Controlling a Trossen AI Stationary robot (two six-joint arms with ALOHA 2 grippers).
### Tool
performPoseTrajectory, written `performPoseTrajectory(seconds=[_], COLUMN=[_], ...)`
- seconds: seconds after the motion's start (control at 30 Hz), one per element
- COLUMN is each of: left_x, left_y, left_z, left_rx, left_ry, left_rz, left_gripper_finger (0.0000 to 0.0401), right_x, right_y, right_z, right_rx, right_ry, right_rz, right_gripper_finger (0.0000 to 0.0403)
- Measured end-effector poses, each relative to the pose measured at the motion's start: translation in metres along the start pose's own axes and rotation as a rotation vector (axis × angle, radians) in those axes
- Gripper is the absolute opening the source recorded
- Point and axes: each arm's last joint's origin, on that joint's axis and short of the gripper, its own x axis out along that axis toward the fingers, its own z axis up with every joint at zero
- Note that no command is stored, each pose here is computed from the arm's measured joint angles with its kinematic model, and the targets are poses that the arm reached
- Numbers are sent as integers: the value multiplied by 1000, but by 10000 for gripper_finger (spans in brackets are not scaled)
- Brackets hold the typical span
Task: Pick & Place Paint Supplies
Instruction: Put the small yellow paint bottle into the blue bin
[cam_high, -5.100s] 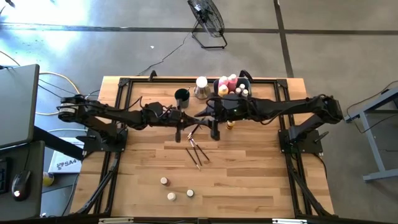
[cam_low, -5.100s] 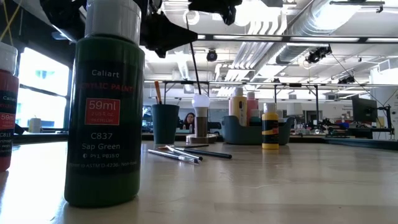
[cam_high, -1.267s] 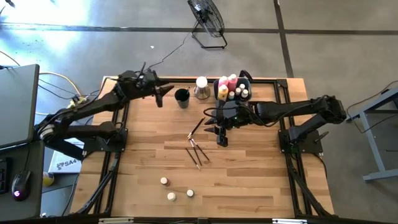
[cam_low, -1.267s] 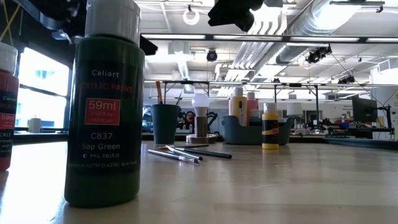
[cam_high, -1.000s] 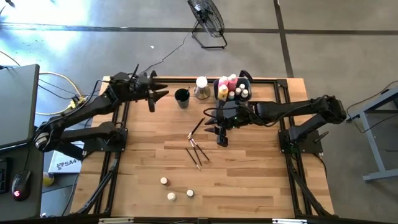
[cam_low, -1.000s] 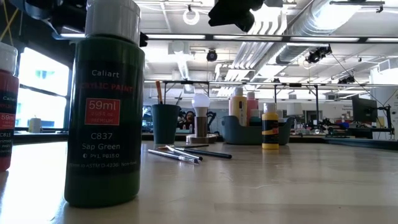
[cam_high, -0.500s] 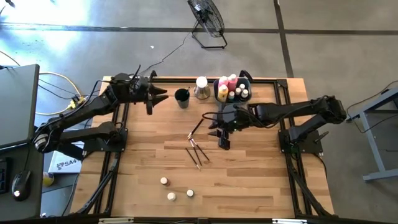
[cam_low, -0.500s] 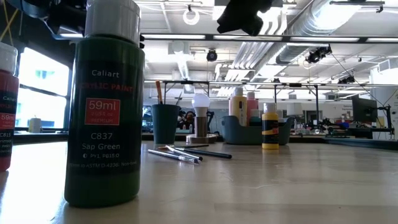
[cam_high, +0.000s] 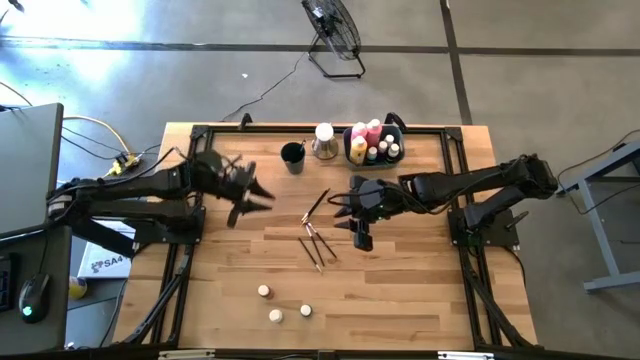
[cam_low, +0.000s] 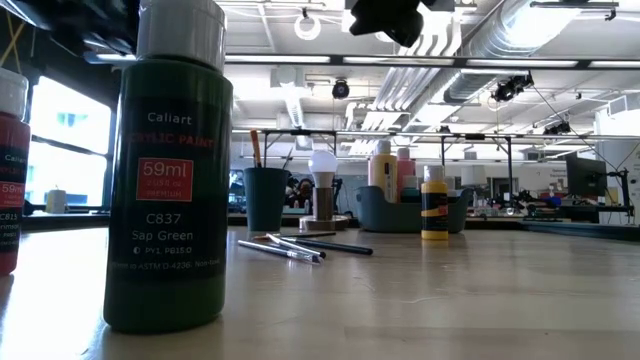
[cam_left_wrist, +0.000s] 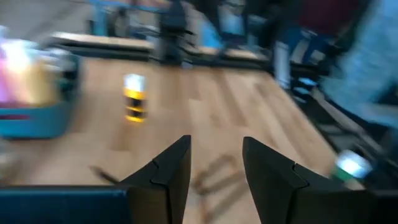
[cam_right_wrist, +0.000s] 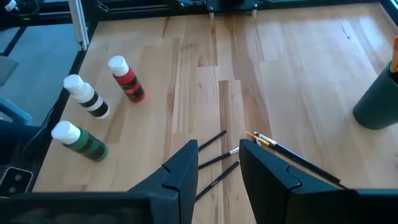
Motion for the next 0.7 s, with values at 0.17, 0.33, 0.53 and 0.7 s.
performPoseTrajectory(seconds=[0.17,0.33,0.53,0.7], left_x=[-5,-21,-34,-36], left_y=[-32,-55,-71,-76], left_z=[-4,-5,-12,-15], left_rx=[31,80,119,144], left_ry=[21,8,40,54], left_rz=[-22,18,19,10], left_gripper_finger=[143,143,143,143], right_x=[0,4,20,39], right_y=[1,1,1,1], right_z=[0,0,-2,-7], right_rx=[18,21,10,9], right_ry=[0,-1,7,23], right_rz=[2,-1,0,-2], right_gripper_finger=[111,111,111,111])
